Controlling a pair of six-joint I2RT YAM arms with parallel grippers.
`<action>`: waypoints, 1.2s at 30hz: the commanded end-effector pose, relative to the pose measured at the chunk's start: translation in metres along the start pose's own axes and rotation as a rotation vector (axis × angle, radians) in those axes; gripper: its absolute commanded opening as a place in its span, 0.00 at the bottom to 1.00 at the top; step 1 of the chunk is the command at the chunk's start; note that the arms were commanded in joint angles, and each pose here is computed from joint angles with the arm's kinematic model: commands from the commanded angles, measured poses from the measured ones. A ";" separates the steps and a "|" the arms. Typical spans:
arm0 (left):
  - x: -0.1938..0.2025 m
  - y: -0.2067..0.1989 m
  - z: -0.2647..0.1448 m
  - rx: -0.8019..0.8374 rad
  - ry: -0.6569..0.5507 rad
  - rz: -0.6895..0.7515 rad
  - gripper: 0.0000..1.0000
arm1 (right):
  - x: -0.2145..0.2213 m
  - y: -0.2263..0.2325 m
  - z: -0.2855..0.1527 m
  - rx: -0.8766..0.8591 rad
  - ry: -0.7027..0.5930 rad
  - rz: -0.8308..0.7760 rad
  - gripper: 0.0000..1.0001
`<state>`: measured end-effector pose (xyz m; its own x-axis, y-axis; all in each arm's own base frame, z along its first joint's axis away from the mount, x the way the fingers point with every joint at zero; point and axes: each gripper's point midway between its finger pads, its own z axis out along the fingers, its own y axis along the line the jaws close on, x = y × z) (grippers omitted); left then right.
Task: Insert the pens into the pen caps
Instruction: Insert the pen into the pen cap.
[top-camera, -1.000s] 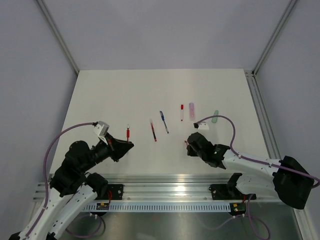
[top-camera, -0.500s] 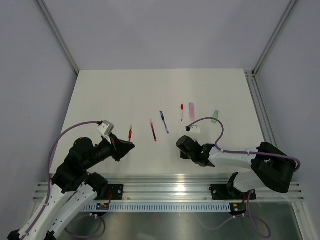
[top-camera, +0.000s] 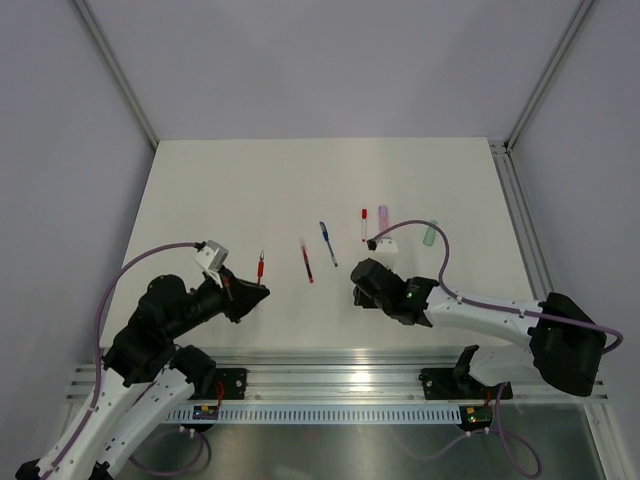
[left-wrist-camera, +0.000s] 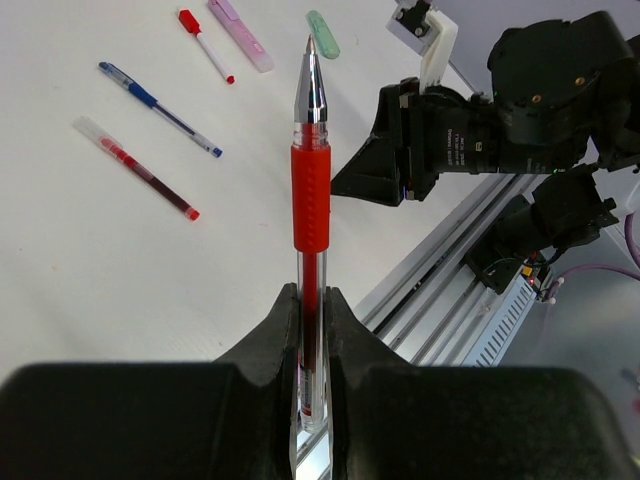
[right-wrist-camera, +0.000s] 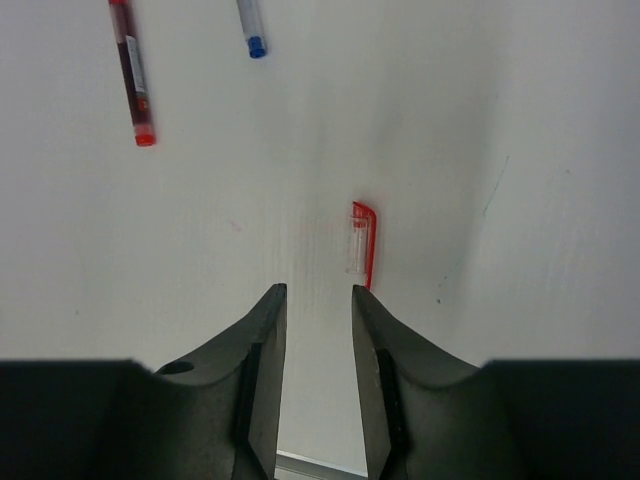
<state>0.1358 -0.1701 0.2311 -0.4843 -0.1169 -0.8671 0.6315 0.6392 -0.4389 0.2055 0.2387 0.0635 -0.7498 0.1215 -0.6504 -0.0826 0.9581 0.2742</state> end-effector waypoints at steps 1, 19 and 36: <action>-0.013 -0.008 -0.003 0.036 -0.048 0.033 0.02 | -0.012 0.004 -0.004 0.033 0.015 -0.080 0.36; -0.017 -0.013 -0.011 0.054 -0.092 0.044 0.04 | 0.009 -0.015 0.042 0.193 0.139 -0.160 0.31; -0.018 -0.015 -0.012 0.060 -0.101 0.046 0.05 | 0.011 -0.020 0.056 0.189 0.165 -0.147 0.31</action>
<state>0.1292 -0.1654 0.2434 -0.4340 -0.1500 -0.8883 0.6546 0.6250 -0.4253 0.2300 0.2321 0.0132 -0.8320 -0.0573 -0.5518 -0.0845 0.9961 0.0241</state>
